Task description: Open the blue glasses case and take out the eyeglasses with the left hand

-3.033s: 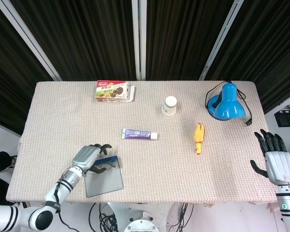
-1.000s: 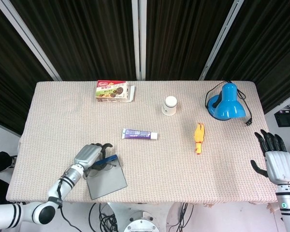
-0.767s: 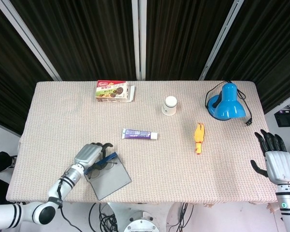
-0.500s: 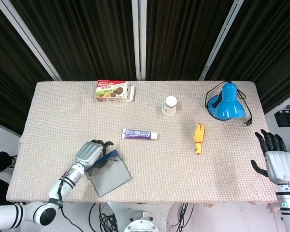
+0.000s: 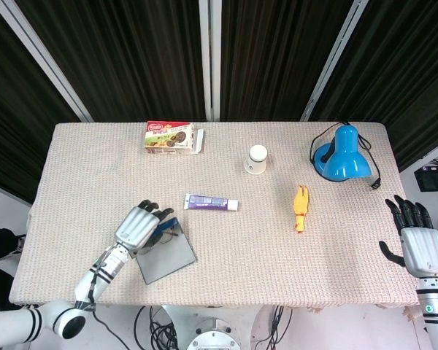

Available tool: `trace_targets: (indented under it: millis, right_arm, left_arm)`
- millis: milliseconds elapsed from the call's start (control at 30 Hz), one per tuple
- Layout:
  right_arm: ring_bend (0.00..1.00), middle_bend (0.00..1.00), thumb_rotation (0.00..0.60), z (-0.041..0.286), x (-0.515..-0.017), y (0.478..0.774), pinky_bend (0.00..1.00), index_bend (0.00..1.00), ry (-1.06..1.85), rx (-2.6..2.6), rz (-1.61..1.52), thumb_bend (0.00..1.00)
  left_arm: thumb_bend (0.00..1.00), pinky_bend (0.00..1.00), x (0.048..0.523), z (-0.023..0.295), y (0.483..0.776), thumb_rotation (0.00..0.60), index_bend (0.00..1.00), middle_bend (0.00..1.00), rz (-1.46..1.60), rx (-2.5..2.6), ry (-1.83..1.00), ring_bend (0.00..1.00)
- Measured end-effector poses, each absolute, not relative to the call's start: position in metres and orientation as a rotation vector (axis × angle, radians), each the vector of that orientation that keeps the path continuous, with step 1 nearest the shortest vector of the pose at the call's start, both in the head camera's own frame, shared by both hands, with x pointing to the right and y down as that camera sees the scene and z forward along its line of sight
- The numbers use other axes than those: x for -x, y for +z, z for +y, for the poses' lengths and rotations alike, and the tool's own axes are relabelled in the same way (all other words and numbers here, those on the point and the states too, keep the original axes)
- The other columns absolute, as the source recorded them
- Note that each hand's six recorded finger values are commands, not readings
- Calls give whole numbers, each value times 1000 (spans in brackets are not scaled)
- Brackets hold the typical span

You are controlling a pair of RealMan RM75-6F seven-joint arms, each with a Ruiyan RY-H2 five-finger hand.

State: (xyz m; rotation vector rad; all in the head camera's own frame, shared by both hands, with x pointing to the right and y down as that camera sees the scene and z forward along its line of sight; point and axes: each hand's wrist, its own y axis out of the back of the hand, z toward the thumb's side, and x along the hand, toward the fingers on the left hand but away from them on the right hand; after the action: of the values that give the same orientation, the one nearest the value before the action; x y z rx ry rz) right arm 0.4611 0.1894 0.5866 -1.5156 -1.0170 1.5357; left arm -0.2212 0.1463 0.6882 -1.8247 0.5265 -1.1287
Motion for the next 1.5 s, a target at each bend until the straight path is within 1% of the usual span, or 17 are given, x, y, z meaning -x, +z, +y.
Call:
trace_targets:
  millis: [767,1200,1500]
  right_arm:
    - [0,0,600,189,-463,589,0,0,1547,1512,-1017,240]
    - [0,0,600,190,-463,589,0,0,1552,1510,-1013,240]
    - [0,0,600,190,-464,589,0,0,1553,1510,-1012,240]
  left_arm:
    - [364,254,213,131,686,600,231,656,472,1600,-960,277]
    - [365,253,213,129,685,600,226,670,441,1462,-813,291]
    - [364,253,214,129,690,600,221,670,448,1479,-804,291]
